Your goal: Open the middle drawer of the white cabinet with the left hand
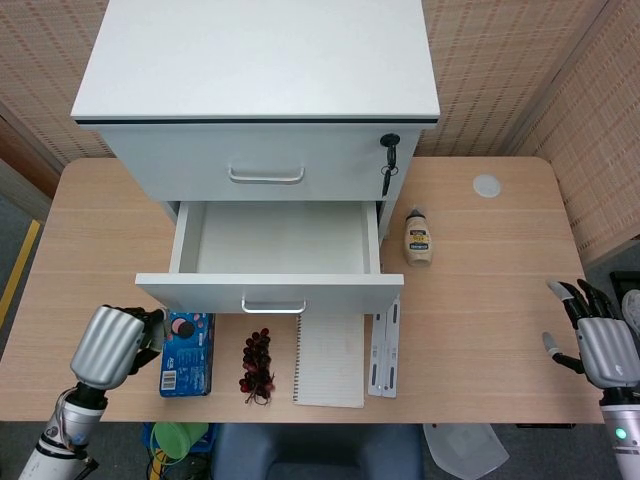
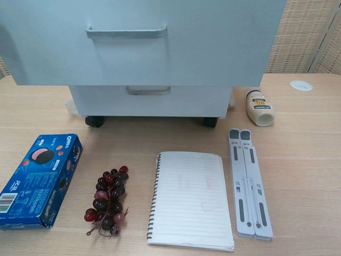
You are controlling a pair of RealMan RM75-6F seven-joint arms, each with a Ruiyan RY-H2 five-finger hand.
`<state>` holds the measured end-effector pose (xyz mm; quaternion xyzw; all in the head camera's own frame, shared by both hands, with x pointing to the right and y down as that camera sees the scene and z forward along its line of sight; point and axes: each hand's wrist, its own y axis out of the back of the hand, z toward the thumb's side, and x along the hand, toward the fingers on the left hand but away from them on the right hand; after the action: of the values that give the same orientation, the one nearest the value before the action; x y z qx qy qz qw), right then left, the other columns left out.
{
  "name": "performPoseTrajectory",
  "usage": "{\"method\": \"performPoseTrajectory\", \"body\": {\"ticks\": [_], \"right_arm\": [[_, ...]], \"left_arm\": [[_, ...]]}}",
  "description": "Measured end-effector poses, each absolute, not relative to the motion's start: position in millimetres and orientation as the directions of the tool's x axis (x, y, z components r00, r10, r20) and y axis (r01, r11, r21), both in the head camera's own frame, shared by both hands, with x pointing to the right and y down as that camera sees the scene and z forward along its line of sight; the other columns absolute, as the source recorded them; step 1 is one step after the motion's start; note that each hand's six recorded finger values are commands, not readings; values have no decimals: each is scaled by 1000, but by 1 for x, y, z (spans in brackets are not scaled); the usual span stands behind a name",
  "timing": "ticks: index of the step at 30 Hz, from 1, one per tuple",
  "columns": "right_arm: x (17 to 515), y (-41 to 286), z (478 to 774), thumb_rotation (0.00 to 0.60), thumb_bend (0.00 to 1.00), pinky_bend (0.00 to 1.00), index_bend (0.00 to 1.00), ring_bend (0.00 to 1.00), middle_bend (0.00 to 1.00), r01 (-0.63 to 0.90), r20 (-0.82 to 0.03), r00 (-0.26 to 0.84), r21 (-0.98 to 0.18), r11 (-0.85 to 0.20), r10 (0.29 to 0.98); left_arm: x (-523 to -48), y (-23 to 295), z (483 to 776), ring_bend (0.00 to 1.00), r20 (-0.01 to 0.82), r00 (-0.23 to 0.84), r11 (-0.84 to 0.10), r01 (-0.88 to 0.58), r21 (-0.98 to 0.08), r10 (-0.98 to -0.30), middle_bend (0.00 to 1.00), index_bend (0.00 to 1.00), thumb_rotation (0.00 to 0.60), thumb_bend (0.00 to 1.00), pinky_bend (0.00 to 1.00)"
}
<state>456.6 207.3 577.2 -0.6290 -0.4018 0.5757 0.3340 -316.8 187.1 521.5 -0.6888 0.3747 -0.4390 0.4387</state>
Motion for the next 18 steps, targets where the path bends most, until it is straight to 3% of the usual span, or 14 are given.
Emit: {"method": "performPoseTrajectory", "body": {"ticks": [5,8,11,13,18], "right_arm": [[457,208,577,600,334,82,105,28,139,122,-456,9,-883,-454,890],[455,208,577,600,334,82,105,27,139,122,-456,13,-883,-454,890],[452,208,578,600,334,82,105,27,139,123,-459,21,-880,-458,888],[451,209,578,600,334,82,105,27,139,123,-462,26,-879,-461,887],[449,209,576,600,334,82,105,27,139,124,-457,27,-881,-456,889]], "left_arm": [[-353,195,534,769,300,249,-320,-42,-947,-921,820,706,600,682,972],[-376,202,542,705,323,193,-327,10,-945,-927,765,614,600,663,835],[-395,210,551,554,372,132,-368,56,-928,-919,569,393,600,503,603],[-404,216,557,369,417,86,-411,82,-908,-905,365,195,600,386,423],[-411,227,563,185,456,26,-454,62,-889,-889,160,39,600,356,256]]}}
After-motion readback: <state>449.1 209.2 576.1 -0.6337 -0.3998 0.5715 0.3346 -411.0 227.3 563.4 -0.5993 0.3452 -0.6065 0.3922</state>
